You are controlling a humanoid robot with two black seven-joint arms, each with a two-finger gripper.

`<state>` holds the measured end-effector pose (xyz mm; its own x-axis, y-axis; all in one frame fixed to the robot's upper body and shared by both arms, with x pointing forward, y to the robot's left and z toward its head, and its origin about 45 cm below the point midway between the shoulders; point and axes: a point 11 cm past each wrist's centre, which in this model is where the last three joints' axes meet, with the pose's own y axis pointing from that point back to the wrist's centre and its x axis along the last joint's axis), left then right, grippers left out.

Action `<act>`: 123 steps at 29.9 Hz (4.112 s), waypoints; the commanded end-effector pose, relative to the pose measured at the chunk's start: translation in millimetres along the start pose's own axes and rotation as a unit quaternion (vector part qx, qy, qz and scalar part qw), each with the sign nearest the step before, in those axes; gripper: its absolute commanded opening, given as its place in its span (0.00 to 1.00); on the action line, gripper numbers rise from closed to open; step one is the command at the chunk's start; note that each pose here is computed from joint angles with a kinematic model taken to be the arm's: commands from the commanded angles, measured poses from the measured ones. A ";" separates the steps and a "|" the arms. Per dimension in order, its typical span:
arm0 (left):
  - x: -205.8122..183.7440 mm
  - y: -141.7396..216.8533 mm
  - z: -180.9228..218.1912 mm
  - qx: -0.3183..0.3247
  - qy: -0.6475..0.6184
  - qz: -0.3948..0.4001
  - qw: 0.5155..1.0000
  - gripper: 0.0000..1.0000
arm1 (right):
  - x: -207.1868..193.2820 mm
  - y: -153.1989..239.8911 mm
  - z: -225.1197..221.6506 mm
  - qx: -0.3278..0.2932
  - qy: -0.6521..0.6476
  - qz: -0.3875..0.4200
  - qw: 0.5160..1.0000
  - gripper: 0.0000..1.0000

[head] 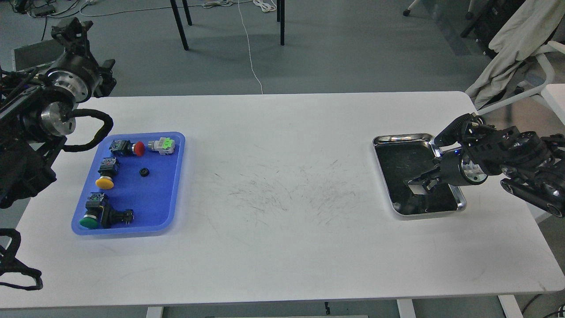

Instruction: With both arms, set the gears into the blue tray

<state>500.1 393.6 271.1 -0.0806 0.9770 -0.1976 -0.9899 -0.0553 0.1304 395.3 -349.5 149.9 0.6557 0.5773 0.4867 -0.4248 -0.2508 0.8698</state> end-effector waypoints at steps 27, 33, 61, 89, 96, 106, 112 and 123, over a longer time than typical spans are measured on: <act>4.8 0.4 -0.1 -0.006 -0.001 0.007 1.000 0.91 | -7.3 -2.9 1.8 -0.005 0.005 -0.012 1.000 0.43; 6.0 0.4 1.8 -0.007 -0.001 0.008 1.000 0.91 | -5.3 -4.6 0.3 -0.004 0.006 -0.010 1.000 0.42; 6.0 0.4 1.8 -0.007 -0.001 0.008 1.000 0.91 | 2.9 -2.3 7.3 -0.014 -0.004 0.008 1.000 0.46; 17.5 3.1 9.0 -0.018 -0.005 0.017 1.000 0.91 | -1.4 -21.2 -3.4 -0.006 0.000 0.005 1.000 0.27; 16.9 3.0 8.6 -0.018 -0.005 0.018 1.000 0.91 | -6.9 -20.4 -1.2 -0.007 -0.002 0.000 1.000 0.11; 17.2 2.9 9.5 -0.018 -0.006 0.018 1.000 0.91 | 26.9 -8.5 8.1 -0.020 0.014 0.036 0.999 0.01; 21.0 3.7 11.9 -0.020 -0.007 0.022 1.000 0.91 | 63.8 4.0 14.4 -0.033 0.041 0.097 0.994 0.01; 30.4 5.9 25.0 -0.028 -0.006 0.027 0.999 0.91 | 164.8 4.9 -30.2 -0.010 0.121 0.222 0.967 0.01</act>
<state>495.4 424.4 286.1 -0.1318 0.9755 -0.1762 -0.9890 -0.1173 0.0902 478.3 -260.3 224.2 0.3167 0.5868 0.7452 -0.6475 -0.4404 0.6220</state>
